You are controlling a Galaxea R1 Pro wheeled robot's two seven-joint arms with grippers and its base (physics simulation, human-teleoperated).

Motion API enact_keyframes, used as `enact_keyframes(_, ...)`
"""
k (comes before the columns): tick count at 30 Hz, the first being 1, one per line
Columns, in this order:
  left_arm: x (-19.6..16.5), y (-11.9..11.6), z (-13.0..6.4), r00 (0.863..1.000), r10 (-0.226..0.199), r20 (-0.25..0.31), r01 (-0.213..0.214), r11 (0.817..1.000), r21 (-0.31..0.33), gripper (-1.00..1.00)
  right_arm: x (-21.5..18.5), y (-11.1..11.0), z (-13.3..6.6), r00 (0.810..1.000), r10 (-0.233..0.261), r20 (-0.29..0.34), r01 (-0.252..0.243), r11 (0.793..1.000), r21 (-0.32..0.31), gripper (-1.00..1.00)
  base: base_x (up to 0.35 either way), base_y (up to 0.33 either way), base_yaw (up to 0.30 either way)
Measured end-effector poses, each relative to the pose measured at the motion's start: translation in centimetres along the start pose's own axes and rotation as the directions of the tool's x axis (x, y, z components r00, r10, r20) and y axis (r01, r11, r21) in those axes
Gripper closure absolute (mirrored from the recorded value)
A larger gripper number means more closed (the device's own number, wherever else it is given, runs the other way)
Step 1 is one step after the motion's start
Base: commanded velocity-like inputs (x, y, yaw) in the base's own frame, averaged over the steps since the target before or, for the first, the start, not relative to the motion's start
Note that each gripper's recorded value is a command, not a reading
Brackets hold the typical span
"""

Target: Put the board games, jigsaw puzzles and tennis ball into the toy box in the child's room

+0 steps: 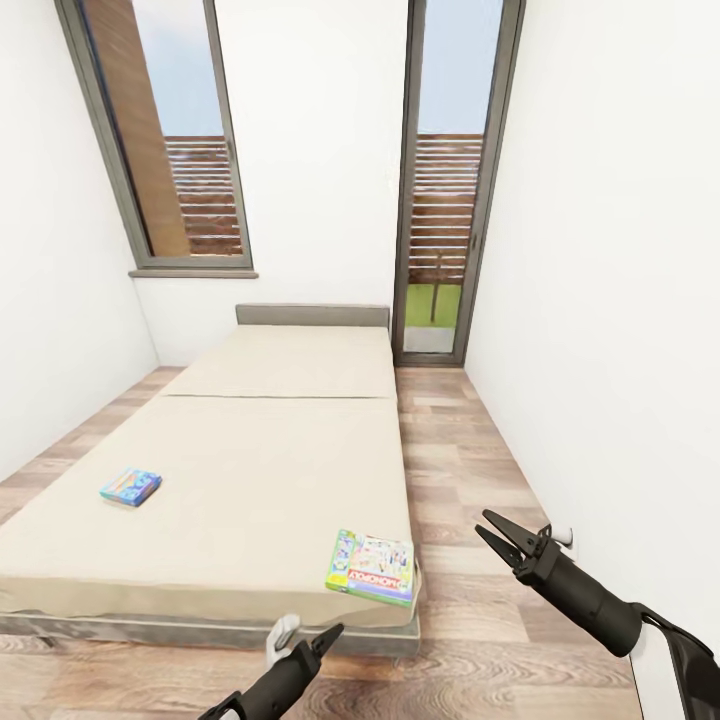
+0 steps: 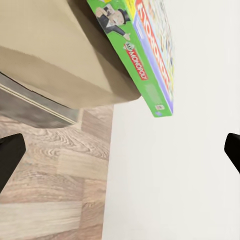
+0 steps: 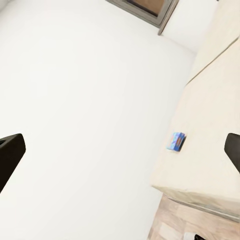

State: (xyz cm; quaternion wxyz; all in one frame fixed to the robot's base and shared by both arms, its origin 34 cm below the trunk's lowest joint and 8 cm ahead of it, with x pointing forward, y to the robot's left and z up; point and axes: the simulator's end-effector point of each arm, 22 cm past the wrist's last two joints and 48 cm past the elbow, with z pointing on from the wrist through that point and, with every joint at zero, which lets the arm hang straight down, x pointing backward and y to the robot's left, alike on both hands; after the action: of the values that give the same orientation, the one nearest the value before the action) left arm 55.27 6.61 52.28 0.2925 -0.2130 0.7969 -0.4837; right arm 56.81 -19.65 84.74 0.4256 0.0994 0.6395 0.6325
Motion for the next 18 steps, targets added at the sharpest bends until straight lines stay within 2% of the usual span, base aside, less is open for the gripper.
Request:
enact_keyframes(7, 0.0, -0.01, 0.01, 1.0, 0.0, 0.0, 0.0, 1.0, 0.0, -1.0, 0.0, -0.01, 0.01, 1.0, 0.0, 0.0, 0.0, 1.0, 0.0, -1.0, 0.023, -0.025, 0.0)
enact_keyframes(18, 0.18, -0.15, 0.14, 1.0, -0.002, -0.002, 0.002, 1.0, 0.002, -1.0, 0.0, -0.02, 0.0, 1.0, 0.0, 0.0, 0.0, 1.0, 0.0, -1.0, -0.021, -0.157, 0.0)
